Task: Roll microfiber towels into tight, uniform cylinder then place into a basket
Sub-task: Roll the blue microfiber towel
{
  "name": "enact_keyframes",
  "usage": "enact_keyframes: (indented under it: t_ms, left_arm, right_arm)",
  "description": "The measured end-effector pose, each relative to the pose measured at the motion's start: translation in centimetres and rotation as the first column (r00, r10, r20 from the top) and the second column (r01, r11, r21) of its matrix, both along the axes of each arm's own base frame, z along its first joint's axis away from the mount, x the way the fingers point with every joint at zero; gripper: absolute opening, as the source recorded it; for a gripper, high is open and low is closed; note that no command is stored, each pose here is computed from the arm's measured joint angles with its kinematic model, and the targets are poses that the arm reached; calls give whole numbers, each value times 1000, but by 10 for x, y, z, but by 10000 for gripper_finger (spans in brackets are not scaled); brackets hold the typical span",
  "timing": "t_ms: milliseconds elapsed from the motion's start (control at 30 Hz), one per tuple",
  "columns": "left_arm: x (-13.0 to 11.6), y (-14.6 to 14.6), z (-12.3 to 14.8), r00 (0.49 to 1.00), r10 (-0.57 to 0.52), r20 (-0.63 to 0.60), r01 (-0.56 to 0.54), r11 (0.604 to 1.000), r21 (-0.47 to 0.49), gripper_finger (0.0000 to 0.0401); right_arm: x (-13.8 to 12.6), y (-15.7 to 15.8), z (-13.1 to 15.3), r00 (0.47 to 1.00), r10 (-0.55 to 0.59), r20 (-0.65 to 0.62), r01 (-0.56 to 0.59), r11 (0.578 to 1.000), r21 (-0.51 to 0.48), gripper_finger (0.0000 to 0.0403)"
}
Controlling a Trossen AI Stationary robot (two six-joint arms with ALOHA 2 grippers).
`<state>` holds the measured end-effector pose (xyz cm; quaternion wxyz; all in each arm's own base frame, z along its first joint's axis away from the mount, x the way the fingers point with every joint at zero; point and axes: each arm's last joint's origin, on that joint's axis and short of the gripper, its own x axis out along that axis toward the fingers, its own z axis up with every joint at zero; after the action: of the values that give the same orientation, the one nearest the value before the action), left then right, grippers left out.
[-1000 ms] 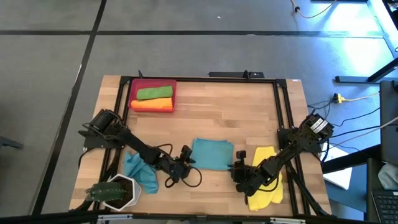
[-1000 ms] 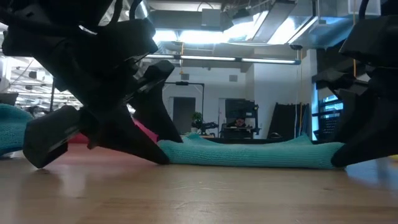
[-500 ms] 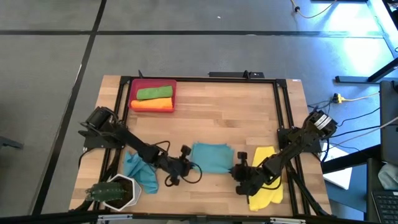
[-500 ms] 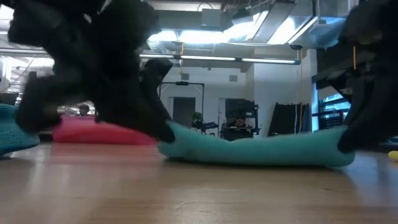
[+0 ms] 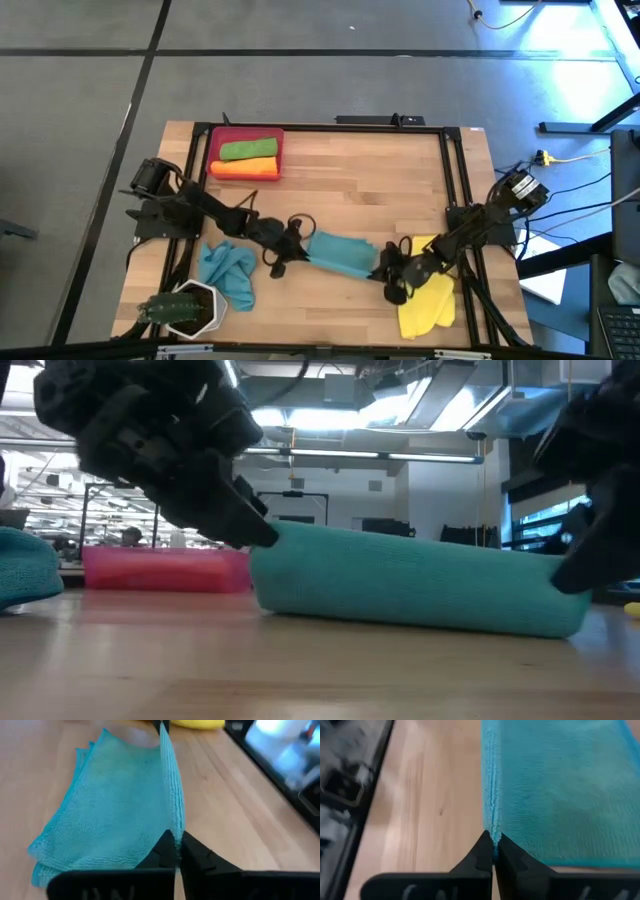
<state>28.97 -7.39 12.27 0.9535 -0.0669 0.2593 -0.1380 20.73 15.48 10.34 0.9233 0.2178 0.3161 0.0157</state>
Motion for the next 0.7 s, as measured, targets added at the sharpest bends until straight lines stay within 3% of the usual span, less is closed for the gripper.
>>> enact_keyframes:
  t_ms: [167,433,700]
  left_arm:
    - [-2,17,-6,994,78,-71,-87,987,-135,0]
    - [-1,32,-10,984,144,-103,-157,979,-131,7]
    - [-1,28,-5,997,30,-75,-36,996,-86,96]
  right_arm:
    - [-12,-26,-12,992,-117,51,110,987,117,4]
    - [-10,-45,-19,970,-245,-9,244,960,136,3]
    - [-3,-46,-20,956,-278,-94,285,955,75,3]
